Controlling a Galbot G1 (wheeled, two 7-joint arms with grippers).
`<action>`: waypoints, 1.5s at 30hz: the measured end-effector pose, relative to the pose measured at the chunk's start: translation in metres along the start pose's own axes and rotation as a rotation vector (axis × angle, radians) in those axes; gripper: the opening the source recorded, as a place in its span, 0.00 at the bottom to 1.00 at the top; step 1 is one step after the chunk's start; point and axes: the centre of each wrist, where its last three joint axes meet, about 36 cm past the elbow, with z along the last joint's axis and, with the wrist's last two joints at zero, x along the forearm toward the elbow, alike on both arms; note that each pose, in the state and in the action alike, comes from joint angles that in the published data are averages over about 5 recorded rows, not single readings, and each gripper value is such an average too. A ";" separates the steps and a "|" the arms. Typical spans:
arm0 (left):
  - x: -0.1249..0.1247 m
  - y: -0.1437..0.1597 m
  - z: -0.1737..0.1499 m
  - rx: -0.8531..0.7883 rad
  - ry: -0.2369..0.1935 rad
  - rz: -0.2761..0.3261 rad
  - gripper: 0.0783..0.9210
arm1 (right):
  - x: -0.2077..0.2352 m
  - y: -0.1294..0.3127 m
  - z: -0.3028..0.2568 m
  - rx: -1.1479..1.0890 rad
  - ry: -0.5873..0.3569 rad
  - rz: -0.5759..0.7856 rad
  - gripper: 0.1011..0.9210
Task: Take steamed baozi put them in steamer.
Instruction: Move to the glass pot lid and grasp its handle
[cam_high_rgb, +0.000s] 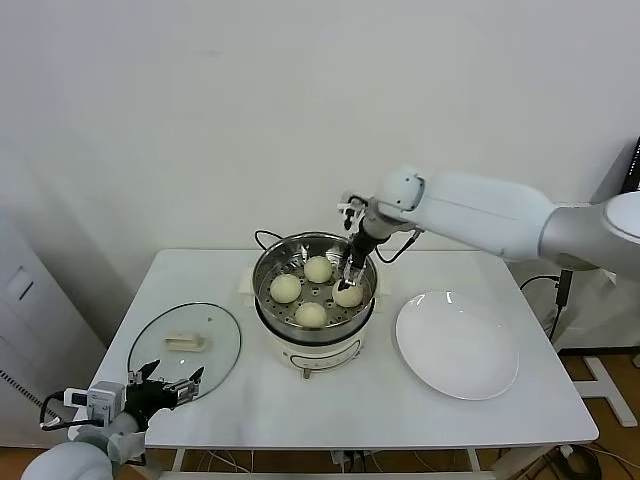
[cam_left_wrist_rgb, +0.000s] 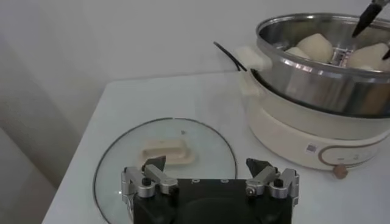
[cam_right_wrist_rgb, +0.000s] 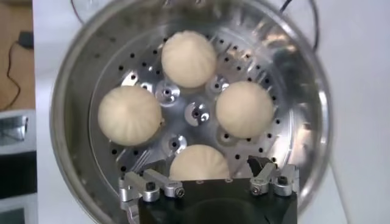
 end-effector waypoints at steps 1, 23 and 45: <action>0.000 0.000 0.000 0.001 -0.002 -0.001 0.88 | 0.005 -0.002 0.004 -0.011 -0.025 0.008 0.88; 0.002 0.001 -0.006 0.023 -0.068 -0.034 0.88 | 0.011 0.034 0.163 -0.383 -0.790 0.485 0.88; -0.005 0.014 0.015 -0.199 -0.166 -0.122 0.88 | -0.069 0.161 0.286 -0.729 -0.984 0.963 0.88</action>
